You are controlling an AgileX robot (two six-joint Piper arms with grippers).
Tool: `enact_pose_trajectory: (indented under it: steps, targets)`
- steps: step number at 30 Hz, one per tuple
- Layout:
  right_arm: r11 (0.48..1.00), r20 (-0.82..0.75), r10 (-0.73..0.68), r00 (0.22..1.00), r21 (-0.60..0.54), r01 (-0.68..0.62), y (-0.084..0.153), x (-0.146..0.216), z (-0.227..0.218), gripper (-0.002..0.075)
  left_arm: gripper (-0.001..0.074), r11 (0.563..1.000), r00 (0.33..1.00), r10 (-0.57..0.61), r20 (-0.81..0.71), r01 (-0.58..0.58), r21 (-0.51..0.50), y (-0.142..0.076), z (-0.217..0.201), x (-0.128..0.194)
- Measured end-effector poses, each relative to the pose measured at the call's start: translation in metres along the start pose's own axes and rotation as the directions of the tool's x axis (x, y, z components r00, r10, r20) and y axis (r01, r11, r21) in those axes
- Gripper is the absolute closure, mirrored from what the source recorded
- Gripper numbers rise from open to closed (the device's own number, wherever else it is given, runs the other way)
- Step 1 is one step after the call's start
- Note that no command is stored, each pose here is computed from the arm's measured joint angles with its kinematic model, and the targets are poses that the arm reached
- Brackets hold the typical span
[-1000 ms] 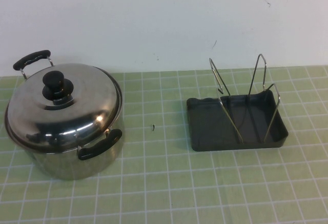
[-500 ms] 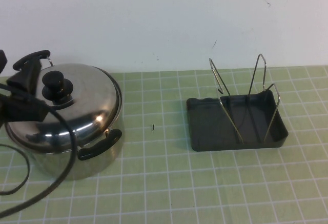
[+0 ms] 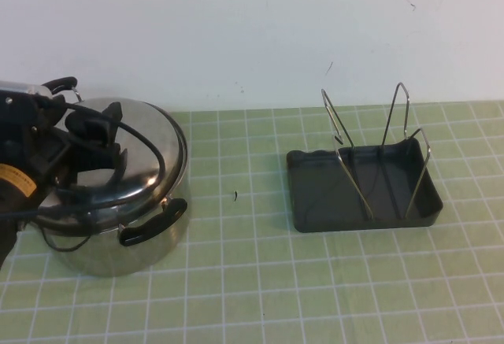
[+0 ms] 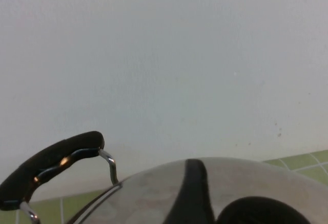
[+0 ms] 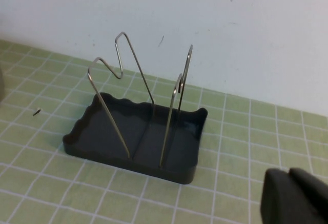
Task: Put pot lid on rack
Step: Open the pot, then hand over the pot lid
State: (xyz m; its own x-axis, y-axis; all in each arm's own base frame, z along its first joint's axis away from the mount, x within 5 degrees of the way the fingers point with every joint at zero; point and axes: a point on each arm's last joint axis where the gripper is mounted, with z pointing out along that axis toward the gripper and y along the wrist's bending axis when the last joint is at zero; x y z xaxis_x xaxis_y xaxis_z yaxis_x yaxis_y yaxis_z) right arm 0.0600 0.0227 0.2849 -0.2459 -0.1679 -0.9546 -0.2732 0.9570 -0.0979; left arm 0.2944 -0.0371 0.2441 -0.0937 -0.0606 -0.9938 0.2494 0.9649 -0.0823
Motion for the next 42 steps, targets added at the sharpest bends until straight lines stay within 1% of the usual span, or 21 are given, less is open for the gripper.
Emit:
enact_pose_trajectory:
  steps: [2, 5, 6, 16, 19, 25, 27, 29, 30, 32, 33, 34, 35, 36, 37, 38, 39, 42]
  targets:
    - [1.0, 0.0, 0.004, 1.0, -0.004, -0.004, 0.0, 0.0, 0.0, 0.0727, 0.0226, 1.0, 1.0, 0.01, 0.0, -0.01, -0.001, 0.001, 0.003, 0.0]
    - [1.0, 0.005, 0.015, 1.0, -0.011, -0.015, 0.001, 0.0, 0.0, 0.0727, 0.038, 1.0, 1.0, 0.023, 0.001, -0.023, -0.006, 0.001, 0.005, 0.0]
    - [1.0, 0.006, 0.018, 1.0, -0.012, -0.018, 0.001, -0.001, 0.0, 0.0727, 0.042, 1.0, 1.0, 0.024, 0.0, -0.024, -0.007, 0.002, 0.005, 0.0]
    - [1.0, 0.007, 0.014, 1.0, -0.013, -0.014, 0.001, -0.001, 0.0, 0.0727, 0.0414, 0.999, 0.999, 0.039, -0.001, -0.039, -0.009, 0.002, 0.006, -0.001]
    - [1.0, 0.007, 0.012, 1.0, -0.013, -0.012, 0.001, -0.001, 0.0, 0.0727, 0.0414, 0.999, 0.999, 0.045, 0.012, -0.045, -0.013, 0.001, 0.002, -0.006]
    - [0.999, 0.043, 0.035, 0.998, -0.03, -0.034, 0.003, -0.004, 0.0, 0.0727, 0.0414, 0.998, 0.991, 0.06, 0.119, -0.059, -0.01, -0.004, -0.014, -0.034]
    - [0.998, 0.072, 0.033, 0.997, -0.056, -0.029, 0.005, -0.008, -0.001, 0.0727, 0.0414, 0.999, 0.982, 0.032, 0.186, -0.033, 0.002, -0.007, -0.022, -0.047]
    - [0.996, 0.118, 0.031, 0.992, -0.092, -0.02, 0.008, -0.016, -0.004, 0.0727, 0.0416, 0.999, 0.962, -0.033, 0.272, 0.024, 0.035, -0.011, -0.03, -0.062]
    - [0.992, 0.147, 0.043, 0.988, -0.127, -0.025, 0.011, -0.021, -0.007, 0.0727, 0.0416, 0.996, 0.943, -0.075, 0.325, 0.056, 0.068, -0.013, -0.035, -0.07]
    - [0.971, 0.214, 0.116, 0.97, -0.232, -0.065, 0.019, -0.033, -0.013, 0.0727, 0.0416, 0.986, 0.892, -0.135, 0.432, 0.076, 0.151, -0.02, -0.046, -0.085]
    - [0.955, 0.246, 0.147, 0.958, -0.288, -0.073, 0.024, -0.039, -0.017, 0.0727, 0.0416, 0.979, 0.865, -0.147, 0.479, 0.059, 0.194, -0.025, -0.051, -0.094]
    - [0.928, 0.286, 0.189, 0.939, -0.364, -0.076, 0.03, -0.047, -0.022, 0.0727, 0.0416, 0.971, 0.841, -0.157, 0.518, 0.037, 0.235, -0.031, -0.056, -0.102]
    - [0.897, 0.333, 0.222, 0.916, -0.438, -0.058, 0.035, -0.054, -0.028, 0.0727, 0.0416, 0.963, 0.824, -0.166, 0.542, 0.018, 0.268, -0.036, -0.06, -0.108]
    - [0.871, 0.371, 0.243, 0.896, -0.49, -0.034, 0.039, -0.059, -0.033, 0.0727, 0.0416, 0.951, 0.806, -0.183, 0.563, 0.001, 0.308, -0.044, -0.064, -0.116]
    - [0.844, 0.409, 0.264, 0.874, -0.536, -0.004, 0.043, -0.064, -0.039, 0.0727, 0.0416, 0.936, 0.792, -0.206, 0.575, -0.012, 0.352, -0.052, -0.068, -0.123]
    - [0.832, 0.451, 0.257, 0.855, -0.553, 0.042, 0.045, -0.07, -0.044, 0.0727, 0.0416, 0.922, 0.784, -0.226, 0.579, -0.019, 0.386, -0.059, -0.071, -0.128]
    - [0.821, 0.47, 0.268, 0.841, -0.568, 0.055, 0.047, -0.073, -0.047, 0.0727, 0.0416, 0.902, 0.776, -0.256, 0.576, -0.022, 0.431, -0.068, -0.073, -0.133]
    - [0.811, 0.49, 0.29, 0.822, -0.581, 0.06, 0.047, -0.077, -0.052, 0.0727, 0.0417, 0.818, 0.76, -0.369, 0.535, -0.007, 0.575, -0.097, -0.079, -0.145]
